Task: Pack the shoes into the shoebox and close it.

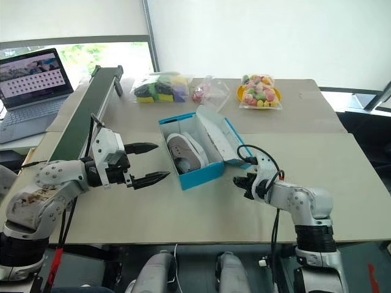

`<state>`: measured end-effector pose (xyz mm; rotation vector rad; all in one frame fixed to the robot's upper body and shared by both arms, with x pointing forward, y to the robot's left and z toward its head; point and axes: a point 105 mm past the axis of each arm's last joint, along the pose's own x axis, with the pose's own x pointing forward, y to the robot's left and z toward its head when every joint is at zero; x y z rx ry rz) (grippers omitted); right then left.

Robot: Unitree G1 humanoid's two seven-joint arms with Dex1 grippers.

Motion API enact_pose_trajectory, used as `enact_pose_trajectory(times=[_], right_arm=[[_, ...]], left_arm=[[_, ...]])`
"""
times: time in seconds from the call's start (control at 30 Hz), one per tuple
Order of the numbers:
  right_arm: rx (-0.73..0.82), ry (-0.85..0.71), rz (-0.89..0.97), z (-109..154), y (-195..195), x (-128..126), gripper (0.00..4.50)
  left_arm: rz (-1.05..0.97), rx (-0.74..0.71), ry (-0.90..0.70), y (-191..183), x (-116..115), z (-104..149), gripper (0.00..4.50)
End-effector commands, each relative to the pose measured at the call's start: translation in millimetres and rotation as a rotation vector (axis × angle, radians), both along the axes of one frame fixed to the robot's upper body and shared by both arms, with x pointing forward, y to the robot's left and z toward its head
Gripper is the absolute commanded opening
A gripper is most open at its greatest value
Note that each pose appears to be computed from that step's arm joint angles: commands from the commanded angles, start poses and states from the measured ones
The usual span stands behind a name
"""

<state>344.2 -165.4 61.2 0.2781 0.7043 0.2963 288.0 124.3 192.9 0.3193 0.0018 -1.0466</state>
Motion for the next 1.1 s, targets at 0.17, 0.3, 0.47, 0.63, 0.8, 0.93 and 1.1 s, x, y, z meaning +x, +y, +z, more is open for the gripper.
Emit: enact_pose_trajectory(times=[0.17, 0.3, 0.47, 0.63, 0.8, 0.93, 1.1], right_arm=[[0.141, -0.053, -0.243, -0.2, -13.6, 42.0, 0.04], [0.415, -0.048, -0.400, 6.3, -14.1, 57.6, 0.04], [0.668, -0.103, -0.590, 18.3, -27.8, 74.3, 0.04], [0.919, -0.229, -0.629, 47.7, -21.1, 83.5, 0.04], [1.106, -0.362, -0.482, 89.5, 3.6, 78.9, 0.04], [1.134, -0.554, -0.240, 138.7, 23.5, 58.8, 0.04], [0.934, -0.754, 0.223, 183.8, 70.5, 11.0, 0.04]], left_arm=[[-0.006, 0.008, -0.059, 0.7, -1.1, 15.0, 4.50], [-0.002, 0.011, -0.061, 1.1, -1.4, 14.9, 4.50], [0.000, 0.011, -0.064, 1.5, -1.2, 15.6, 4.50], [-0.002, 0.012, -0.063, 1.1, -1.9, 15.1, 4.50], [0.001, 0.011, -0.061, 0.9, -2.1, 14.3, 4.50], [0.002, 0.011, -0.062, -0.1, -3.1, 14.0, 4.50], [0.022, 0.008, -0.062, 1.8, -5.1, 14.5, 4.50]])
